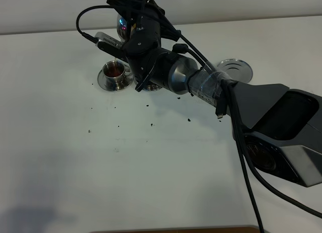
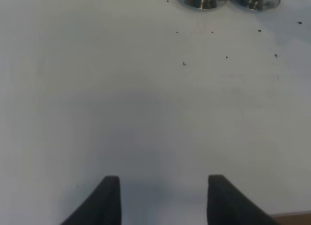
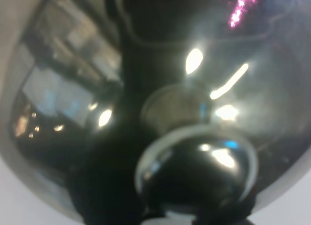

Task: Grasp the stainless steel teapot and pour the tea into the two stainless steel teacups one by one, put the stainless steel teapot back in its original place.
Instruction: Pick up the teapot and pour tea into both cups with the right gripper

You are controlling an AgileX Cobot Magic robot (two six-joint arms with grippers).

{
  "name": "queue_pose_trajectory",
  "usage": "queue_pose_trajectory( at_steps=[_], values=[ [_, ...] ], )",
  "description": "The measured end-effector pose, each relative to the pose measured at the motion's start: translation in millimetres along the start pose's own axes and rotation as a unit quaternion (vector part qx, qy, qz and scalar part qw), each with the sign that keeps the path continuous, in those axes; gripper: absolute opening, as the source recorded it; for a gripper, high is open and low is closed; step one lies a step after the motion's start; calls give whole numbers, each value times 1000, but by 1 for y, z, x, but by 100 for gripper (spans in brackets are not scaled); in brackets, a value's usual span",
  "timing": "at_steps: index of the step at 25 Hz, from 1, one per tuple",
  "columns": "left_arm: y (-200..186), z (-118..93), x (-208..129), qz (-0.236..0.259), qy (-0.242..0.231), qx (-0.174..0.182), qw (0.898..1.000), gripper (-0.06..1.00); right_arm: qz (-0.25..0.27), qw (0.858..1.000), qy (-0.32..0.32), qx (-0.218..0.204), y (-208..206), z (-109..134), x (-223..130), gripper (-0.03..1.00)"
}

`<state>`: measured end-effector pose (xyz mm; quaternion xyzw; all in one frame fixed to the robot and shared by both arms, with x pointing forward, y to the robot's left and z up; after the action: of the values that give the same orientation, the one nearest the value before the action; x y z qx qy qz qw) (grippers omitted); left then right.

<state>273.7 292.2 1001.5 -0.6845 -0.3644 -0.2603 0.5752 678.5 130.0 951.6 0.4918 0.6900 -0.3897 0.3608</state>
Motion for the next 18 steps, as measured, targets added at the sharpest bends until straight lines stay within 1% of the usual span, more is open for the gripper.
queue_pose_trajectory(
  at_steps=[12,18],
  values=[
    [0,0,0,0,0,0,1000,47,4,1000,-10,-8,0,-2,-1,19],
    [0,0,0,0,0,0,1000,47,1,1000,0,-12,0,-3,0,19]
  ],
)
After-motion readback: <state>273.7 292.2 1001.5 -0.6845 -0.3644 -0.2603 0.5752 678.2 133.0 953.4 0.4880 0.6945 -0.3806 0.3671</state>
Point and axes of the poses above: a point on each arm's last joint axis where the gripper is mounted, y pointing out along that axis toward the gripper, z along the wrist's bending axis when the last joint is at zero, x = y × z, the point moved 5 cm from there along y, pointing out along that axis toward the gripper, and after that the axes turned 11 degrees about -y, right-handed, at the moved point
